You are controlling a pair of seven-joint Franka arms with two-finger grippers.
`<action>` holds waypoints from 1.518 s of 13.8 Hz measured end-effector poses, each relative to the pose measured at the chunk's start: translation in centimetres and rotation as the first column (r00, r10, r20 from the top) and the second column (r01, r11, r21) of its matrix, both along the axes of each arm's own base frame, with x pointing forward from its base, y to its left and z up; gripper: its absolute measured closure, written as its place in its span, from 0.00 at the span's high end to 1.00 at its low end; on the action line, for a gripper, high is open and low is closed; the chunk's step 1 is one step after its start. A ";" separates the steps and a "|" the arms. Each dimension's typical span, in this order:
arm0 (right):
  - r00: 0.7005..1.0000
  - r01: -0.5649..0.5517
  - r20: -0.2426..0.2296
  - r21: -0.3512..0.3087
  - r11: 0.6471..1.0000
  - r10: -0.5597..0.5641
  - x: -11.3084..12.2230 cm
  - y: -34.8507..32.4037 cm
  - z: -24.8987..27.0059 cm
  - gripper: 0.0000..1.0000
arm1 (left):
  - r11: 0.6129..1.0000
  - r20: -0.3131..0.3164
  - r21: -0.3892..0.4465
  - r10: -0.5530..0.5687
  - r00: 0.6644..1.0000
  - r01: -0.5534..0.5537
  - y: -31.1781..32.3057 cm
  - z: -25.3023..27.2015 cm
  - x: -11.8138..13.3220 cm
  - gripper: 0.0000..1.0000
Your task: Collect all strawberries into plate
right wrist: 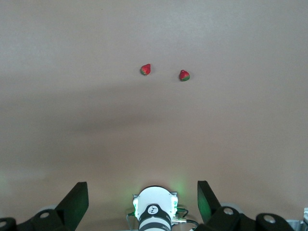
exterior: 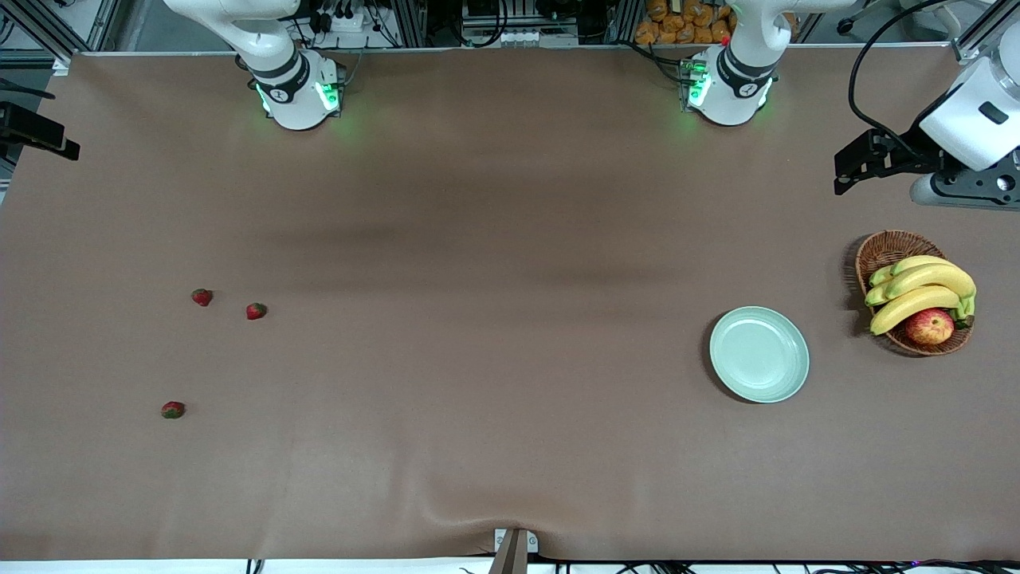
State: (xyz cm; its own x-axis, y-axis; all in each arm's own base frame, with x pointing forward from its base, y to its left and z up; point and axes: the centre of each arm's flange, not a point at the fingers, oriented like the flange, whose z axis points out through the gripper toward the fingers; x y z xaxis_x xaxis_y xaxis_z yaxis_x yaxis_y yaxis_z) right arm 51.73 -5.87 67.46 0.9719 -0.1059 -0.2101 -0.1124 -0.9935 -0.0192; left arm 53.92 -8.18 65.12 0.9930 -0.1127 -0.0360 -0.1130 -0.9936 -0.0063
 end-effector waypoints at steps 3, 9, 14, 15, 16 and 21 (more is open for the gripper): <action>1.000 0.012 0.000 -0.003 1.000 -0.012 0.0 0.0 0.0 1.00 | 1.000 0.000 0.000 -0.002 1.000 0.002 0.0 0.0 0.0 1.00; 1.000 0.014 0.001 -0.004 1.000 -0.014 0.0 0.0 0.0 1.00 | 1.000 0.001 0.000 -0.003 1.000 0.003 0.0 0.0 0.0 1.00; 0.998 0.016 0.056 -0.010 1.000 -0.015 1.0 -0.1 0.0 1.00 | 1.000 0.001 0.000 -0.003 1.000 0.003 0.0 0.0 0.0 1.00; 0.996 0.016 0.083 -0.013 1.000 -0.015 1.7 -0.1 -0.3 1.00 | 1.000 0.001 0.000 -0.003 1.000 0.003 0.0 0.0 0.0 1.00; 0.994 0.016 0.106 -0.016 1.000 -0.015 2.4 -0.2 -1.1 1.00 | 1.000 0.001 0.000 -0.004 1.000 0.004 0.0 0.0 0.0 1.00; 0.993 0.010 0.114 -0.024 1.000 -0.008 7.7 0.0 -11.0 1.00 | 1.000 0.002 0.000 -0.008 1.000 0.008 -0.3 0.0 0.0 1.00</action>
